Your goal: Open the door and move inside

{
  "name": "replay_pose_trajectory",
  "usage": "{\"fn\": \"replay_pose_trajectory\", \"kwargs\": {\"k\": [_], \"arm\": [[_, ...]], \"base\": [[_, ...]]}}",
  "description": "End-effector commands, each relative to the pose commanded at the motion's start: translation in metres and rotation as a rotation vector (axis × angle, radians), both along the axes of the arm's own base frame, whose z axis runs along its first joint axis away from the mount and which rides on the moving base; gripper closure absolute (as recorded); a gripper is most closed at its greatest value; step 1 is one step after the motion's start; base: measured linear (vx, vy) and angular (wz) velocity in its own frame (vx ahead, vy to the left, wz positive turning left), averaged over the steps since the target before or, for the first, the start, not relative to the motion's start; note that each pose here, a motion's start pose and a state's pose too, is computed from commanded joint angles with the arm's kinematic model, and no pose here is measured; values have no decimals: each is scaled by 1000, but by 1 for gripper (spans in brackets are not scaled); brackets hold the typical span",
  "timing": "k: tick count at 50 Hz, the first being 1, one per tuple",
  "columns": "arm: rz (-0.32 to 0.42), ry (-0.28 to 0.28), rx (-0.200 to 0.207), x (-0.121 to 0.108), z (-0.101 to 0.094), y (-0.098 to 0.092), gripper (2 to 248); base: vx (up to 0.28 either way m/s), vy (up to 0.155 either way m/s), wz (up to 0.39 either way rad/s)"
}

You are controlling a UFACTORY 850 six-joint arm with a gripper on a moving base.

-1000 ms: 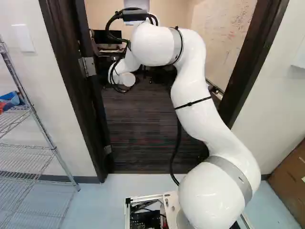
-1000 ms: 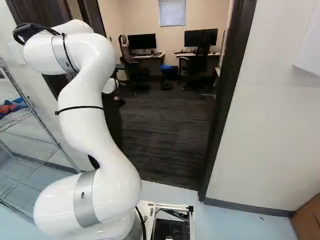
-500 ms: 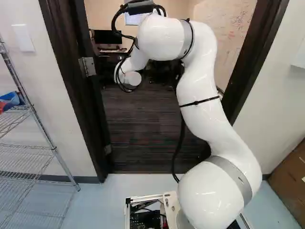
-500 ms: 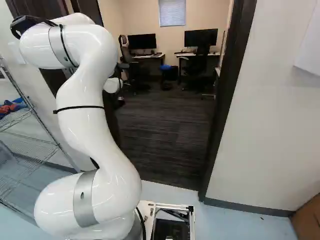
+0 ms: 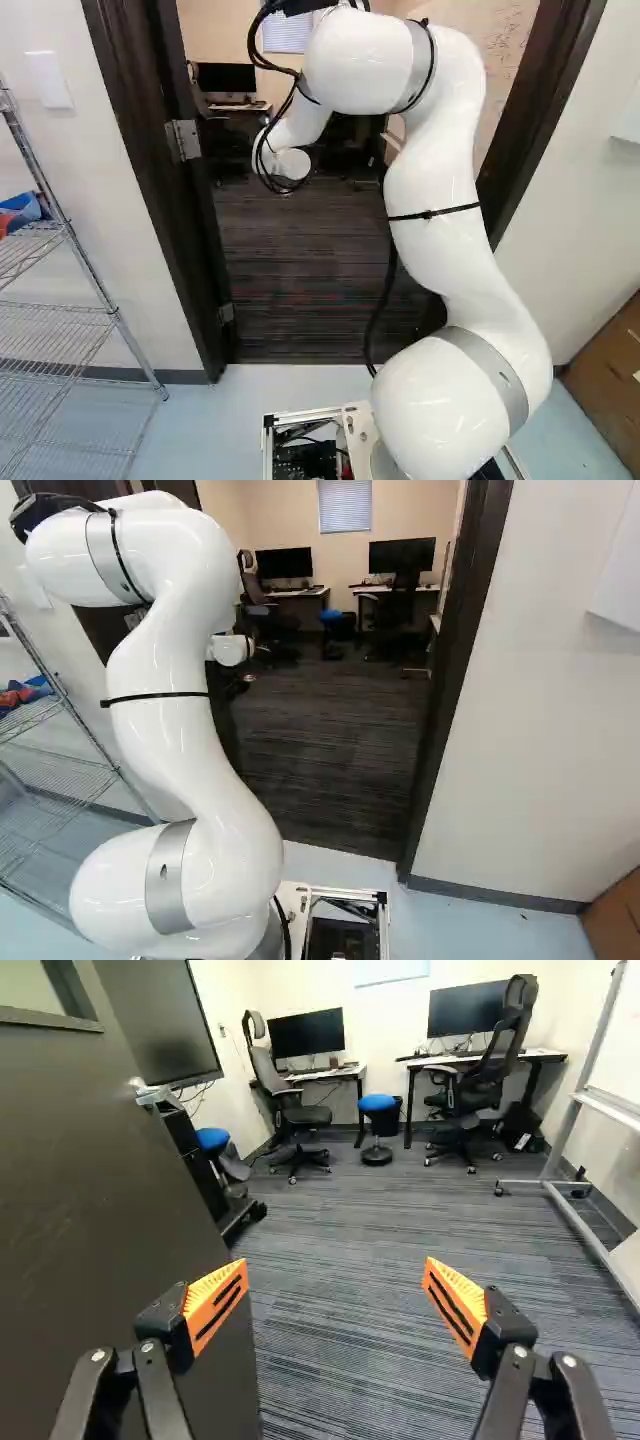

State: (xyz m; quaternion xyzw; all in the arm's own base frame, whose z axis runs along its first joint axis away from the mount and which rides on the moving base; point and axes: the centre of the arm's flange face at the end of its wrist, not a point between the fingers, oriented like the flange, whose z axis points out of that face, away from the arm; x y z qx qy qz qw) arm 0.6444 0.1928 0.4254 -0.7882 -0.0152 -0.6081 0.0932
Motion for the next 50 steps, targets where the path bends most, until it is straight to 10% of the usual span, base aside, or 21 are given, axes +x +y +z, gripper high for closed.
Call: {"fn": "replay_pose_trajectory", "kwargs": {"k": [50], "arm": [[-73, 37, -34, -51, 9, -80, 3]], "base": [[0, 0, 0]]}}
